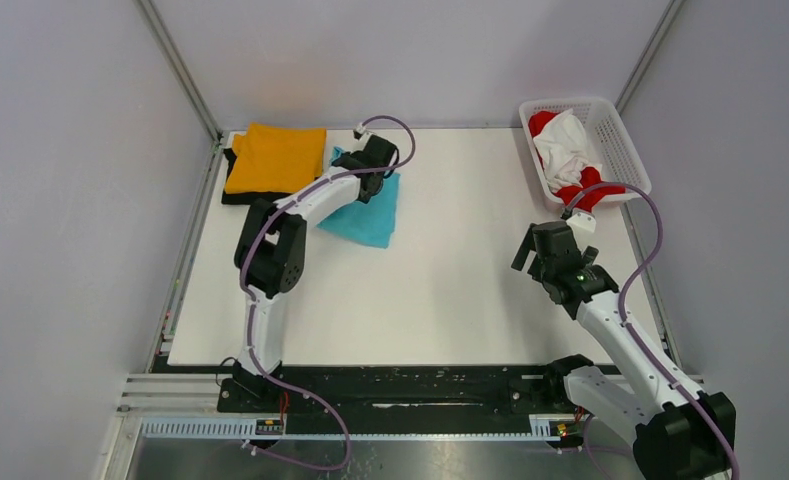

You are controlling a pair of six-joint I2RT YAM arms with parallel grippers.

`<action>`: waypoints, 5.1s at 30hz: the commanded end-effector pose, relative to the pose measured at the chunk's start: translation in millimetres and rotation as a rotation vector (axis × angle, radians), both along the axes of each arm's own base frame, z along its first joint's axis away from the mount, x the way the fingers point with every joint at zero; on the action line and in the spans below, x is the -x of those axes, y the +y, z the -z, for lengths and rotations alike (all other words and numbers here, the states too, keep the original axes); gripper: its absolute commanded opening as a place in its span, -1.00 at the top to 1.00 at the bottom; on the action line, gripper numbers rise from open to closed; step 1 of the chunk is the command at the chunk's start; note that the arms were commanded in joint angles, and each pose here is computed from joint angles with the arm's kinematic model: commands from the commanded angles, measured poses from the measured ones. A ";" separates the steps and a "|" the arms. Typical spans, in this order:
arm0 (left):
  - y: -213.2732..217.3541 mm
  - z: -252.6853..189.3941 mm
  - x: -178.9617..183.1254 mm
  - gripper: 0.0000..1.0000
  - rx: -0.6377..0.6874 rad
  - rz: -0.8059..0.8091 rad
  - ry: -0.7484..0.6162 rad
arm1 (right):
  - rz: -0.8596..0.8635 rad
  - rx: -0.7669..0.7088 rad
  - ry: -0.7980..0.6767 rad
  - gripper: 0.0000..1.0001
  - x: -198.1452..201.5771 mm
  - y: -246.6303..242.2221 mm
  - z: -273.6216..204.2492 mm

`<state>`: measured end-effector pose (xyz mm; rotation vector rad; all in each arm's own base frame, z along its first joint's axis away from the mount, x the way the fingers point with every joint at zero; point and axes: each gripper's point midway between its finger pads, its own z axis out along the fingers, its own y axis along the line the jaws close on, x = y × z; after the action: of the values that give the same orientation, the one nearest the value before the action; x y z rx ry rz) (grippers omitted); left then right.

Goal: Fold and stack the t-shirts
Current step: Put the neatly folded tshirt into the corner of the board with the left arm

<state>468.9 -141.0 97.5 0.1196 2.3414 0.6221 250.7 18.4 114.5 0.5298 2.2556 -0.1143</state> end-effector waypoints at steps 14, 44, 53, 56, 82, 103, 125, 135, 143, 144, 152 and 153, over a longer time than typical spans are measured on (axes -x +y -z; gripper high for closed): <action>84.5 -123.8 -109.1 1.00 -0.234 0.084 -0.262 | 0.027 0.026 0.003 -0.99 -7.4 -9.8 6.4; 89.3 -225.8 -93.0 1.00 -0.054 0.128 -0.381 | 0.015 0.015 0.026 -0.99 -8.4 -6.5 11.1; 89.2 -237.5 -83.6 1.00 -0.039 0.138 -0.382 | 0.010 0.007 0.026 -0.99 -8.4 -4.8 11.3; 89.2 -235.1 -82.6 1.00 -0.038 0.142 -0.366 | 0.009 0.006 0.027 -0.99 -8.4 -4.6 11.5; 205.1 -91.0 -163.3 0.89 0.204 -0.050 -0.242 | 0.047 0.099 0.120 -0.99 -9.8 -17.7 22.0; 250.6 -75.2 -161.0 -0.60 0.240 -0.159 -0.280 | 0.058 0.118 0.146 -0.99 -12.4 -19.6 19.9; 211.2 -97.6 -95.4 -0.93 0.516 -0.198 -0.329 | 0.006 0.053 0.091 -0.99 -12.3 -8.1 7.7; 222.3 -54.8 -83.5 -0.54 0.571 -0.237 -0.263 | -0.007 0.051 0.099 -0.99 -13.3 -6.1 8.8; 233.8 -39.6 -75.5 -0.45 0.612 -0.366 -0.263 | -0.012 0.048 0.108 -0.99 -14.4 -4.4 10.7; 232.6 -37.1 -72.3 -0.45 0.637 -0.389 -0.264 | -0.015 0.046 0.110 -0.99 -14.5 -4.0 11.2; 221.3 -24.4 -73.6 -0.38 0.848 -0.521 -0.334 | -0.020 0.050 0.105 -0.99 -13.3 -4.6 10.7; 224.4 -22.8 -73.3 -0.37 0.842 -0.540 -0.342 | -0.019 0.051 0.103 -0.99 -13.0 -5.0 10.6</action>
<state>523.9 81.8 88.9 -0.8339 2.2568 -0.0455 257.0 13.9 93.9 0.4857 2.3858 -0.2055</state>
